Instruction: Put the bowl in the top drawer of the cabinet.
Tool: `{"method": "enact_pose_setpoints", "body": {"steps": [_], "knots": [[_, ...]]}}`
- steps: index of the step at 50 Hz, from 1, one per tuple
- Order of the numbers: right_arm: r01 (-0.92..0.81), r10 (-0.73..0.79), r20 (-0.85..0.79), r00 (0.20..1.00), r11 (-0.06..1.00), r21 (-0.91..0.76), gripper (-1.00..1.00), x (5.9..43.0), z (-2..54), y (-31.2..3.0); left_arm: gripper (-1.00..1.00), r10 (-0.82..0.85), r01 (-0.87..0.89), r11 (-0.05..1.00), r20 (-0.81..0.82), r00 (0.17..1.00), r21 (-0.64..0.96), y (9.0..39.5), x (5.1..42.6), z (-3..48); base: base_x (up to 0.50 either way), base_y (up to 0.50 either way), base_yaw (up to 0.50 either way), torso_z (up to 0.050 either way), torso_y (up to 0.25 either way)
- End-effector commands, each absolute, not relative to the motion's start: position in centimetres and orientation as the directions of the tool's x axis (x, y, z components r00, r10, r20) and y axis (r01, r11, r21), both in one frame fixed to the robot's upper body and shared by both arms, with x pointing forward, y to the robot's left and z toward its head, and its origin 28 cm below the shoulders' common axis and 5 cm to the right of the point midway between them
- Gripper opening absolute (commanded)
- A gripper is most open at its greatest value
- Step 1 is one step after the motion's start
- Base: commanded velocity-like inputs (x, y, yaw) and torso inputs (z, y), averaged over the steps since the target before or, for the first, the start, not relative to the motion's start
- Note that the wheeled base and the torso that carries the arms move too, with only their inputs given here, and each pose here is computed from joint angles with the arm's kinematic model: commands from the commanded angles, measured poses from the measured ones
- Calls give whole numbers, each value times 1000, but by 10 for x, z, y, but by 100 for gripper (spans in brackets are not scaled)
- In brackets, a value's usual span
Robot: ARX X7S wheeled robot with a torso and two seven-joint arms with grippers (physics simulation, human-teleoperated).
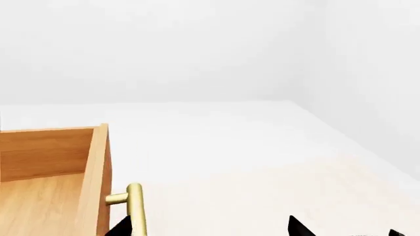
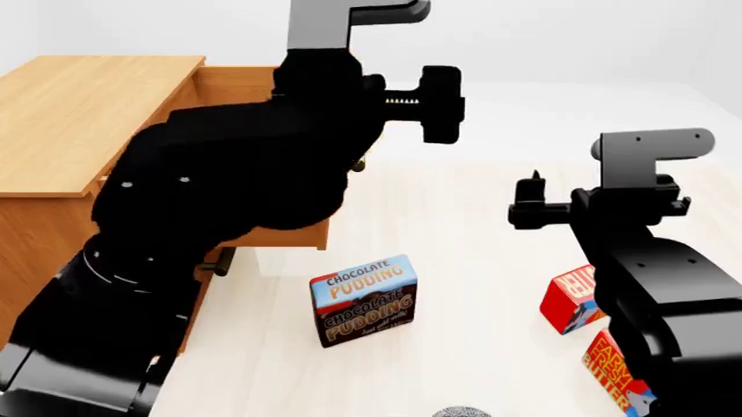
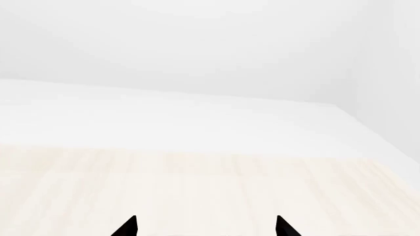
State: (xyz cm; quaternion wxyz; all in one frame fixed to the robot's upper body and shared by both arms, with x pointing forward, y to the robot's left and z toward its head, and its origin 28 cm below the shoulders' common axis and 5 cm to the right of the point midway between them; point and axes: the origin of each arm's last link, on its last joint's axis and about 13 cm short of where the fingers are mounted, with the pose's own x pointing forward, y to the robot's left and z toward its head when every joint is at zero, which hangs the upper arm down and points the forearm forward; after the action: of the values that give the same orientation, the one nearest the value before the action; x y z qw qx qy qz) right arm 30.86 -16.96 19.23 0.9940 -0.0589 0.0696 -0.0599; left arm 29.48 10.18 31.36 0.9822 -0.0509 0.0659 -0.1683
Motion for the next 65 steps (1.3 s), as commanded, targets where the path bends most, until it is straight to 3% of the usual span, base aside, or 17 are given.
{"method": "enact_pose_setpoints", "body": {"steps": [1, 16, 21, 32, 65], "knots": [[119, -134, -135, 982, 986, -114, 100, 308, 190, -172, 100, -473, 471, 880, -17, 881, -67, 96, 239, 306, 0, 0, 0, 0, 0], [159, -166, -100, 981, 985, -67, 100, 297, 204, -181, 100, -700, 681, 713, -209, 682, -165, 124, 164, 231, 0, 0, 0, 0, 0], [157, -163, -103, 981, 986, -63, 100, 297, 200, -181, 100, -702, 688, 708, -251, 666, -157, 131, 151, 207, 0, 0, 0, 0, 0], [152, -161, -116, 980, 985, -79, 100, 301, 193, -178, 100, -668, 638, 735, -402, 626, -230, 140, 154, 149, 0, 0, 0, 0, 0], [108, -118, -131, 984, 991, -81, 100, 307, 186, -171, 100, -594, 495, 792, -640, 487, -358, 132, 176, 76, 0, 0, 0, 0, 0]]}}
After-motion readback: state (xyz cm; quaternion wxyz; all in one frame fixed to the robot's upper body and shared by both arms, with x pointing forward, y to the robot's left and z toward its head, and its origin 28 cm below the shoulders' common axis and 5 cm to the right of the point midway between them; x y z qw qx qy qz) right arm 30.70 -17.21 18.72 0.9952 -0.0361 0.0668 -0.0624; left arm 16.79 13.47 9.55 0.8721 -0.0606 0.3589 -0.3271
